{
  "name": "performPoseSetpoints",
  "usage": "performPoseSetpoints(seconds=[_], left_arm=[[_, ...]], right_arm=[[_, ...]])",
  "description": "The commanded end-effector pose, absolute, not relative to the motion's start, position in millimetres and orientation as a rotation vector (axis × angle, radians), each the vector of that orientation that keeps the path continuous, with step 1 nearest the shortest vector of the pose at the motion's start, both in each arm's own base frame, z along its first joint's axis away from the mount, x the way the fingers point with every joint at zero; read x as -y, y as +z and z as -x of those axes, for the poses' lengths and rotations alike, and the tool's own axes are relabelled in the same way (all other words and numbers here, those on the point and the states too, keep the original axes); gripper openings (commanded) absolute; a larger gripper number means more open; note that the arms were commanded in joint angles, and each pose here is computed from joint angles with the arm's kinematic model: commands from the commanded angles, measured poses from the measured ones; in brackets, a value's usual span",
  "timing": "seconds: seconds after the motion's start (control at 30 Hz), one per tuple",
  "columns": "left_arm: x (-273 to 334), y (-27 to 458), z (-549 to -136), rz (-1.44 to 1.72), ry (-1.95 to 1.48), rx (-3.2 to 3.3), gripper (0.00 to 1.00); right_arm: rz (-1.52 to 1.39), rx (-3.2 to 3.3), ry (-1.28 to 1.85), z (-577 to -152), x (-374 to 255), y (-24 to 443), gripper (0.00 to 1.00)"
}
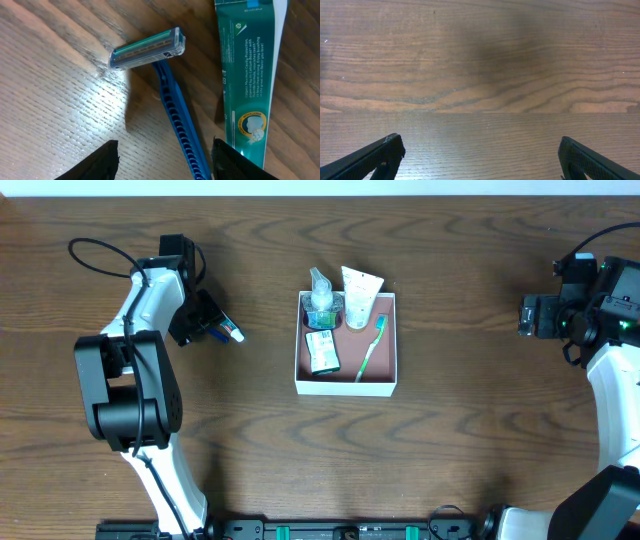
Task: Pack container
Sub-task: 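Grasp the blue razor with the left gripper and lift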
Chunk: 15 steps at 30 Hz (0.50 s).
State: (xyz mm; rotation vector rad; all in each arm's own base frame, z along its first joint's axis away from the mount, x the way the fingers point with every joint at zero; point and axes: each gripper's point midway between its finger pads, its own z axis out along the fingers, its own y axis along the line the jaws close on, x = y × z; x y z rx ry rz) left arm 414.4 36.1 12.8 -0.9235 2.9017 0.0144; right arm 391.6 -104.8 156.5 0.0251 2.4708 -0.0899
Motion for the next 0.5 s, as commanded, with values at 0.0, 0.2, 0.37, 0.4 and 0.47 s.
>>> performPoseSetpoints(seconds=[0.0, 0.2, 0.37, 0.4, 0.47], left_arm=[[-34.7, -2.1, -412.0, 0.914, 0.029, -2.943, 0.6], [-28.3, -20.2, -403.7, 0.915, -0.002, -3.01, 0.6], [-27.1, -19.9, -397.0, 0.916, 0.002, -3.039, 0.51], [-27.1, -19.8, -394.9, 0.913, 0.006, -3.048, 0.47], [-26.8, -19.6, -390.7, 0.913, 0.011, -3.066, 0.41]], right_arm=[[0.003, -2.468, -0.083, -394.0, 101.0, 157.5, 0.99], [0.002, -2.468, -0.083, -394.0, 101.1, 157.4, 0.99], [0.002, -2.468, -0.083, -394.0, 101.1, 157.4, 0.99], [0.002, -2.468, -0.083, -394.0, 101.1, 157.4, 0.99], [0.002, -2.468, -0.083, -394.0, 101.1, 157.4, 0.99]])
